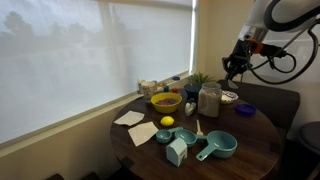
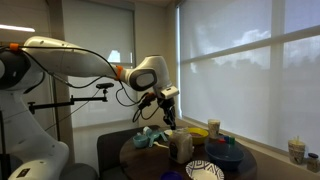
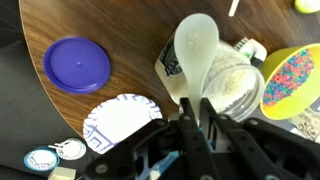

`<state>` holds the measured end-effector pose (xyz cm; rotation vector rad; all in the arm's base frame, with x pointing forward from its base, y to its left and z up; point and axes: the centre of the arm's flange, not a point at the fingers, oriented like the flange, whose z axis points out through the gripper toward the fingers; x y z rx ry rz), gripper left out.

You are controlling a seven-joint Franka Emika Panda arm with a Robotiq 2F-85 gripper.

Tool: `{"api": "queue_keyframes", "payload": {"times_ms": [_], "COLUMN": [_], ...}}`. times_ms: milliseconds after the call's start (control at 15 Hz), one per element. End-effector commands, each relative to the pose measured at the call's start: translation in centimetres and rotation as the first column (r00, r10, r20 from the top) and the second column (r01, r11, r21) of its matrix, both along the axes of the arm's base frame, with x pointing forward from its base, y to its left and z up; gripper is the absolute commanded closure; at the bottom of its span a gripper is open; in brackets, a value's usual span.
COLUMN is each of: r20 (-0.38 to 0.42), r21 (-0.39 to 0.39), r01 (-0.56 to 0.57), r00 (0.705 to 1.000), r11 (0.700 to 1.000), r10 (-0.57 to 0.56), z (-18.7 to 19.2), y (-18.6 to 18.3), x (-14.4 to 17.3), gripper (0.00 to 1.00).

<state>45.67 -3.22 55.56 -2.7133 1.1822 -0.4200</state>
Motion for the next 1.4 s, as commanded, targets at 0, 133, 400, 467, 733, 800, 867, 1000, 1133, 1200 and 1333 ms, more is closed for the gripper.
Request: {"api": "queue_keyframes", "payload": {"times_ms": [0, 133, 400, 467, 733, 800, 867, 1000, 1133, 1200, 1333], "r20": [0.082, 0.125, 0.168, 0.175, 0.213, 0.214, 0.212, 0.216, 0.208, 0.205, 0.212], "r21": [-0.01, -0.034, -0.048, -0.055, -0.087, -0.096, -0.11, -0.146, -0.186, -0.204, -0.252], "r01": [0.037, 0.046, 0.052, 0.054, 0.033, 0.025, 0.009, -0.011, -0.046, -0.06, -0.085], "r00": [0.996, 0.991, 0.985, 0.984, 0.977, 0.977, 0.977, 0.976, 0.974, 0.973, 0.967], "r11": [0.999, 0.998, 0.997, 0.997, 0.996, 0.995, 0.994, 0.989, 0.981, 0.977, 0.964], "r10": [-0.036, -0.041, -0.044, -0.043, -0.014, -0.004, 0.015, 0.043, 0.086, 0.103, 0.14], "z": [2.5, 2.5, 1.1, 0.7, -0.3, -0.5, -0.8, -1.2, -1.5, -1.6, -1.6], "y": [-0.9, -1.1, -1.0, -0.9, 0.2, 0.7, 1.2, 2.1, 2.9, 3.2, 3.4], "x": [2.8, 4.2, 6.9, 7.4, 8.7, 8.8, 8.7, 8.7, 8.6, 8.4, 8.2], "gripper": [0.97, 0.97, 0.97, 0.97, 0.97, 0.97, 0.97, 0.97, 0.97, 0.97, 0.97]}}
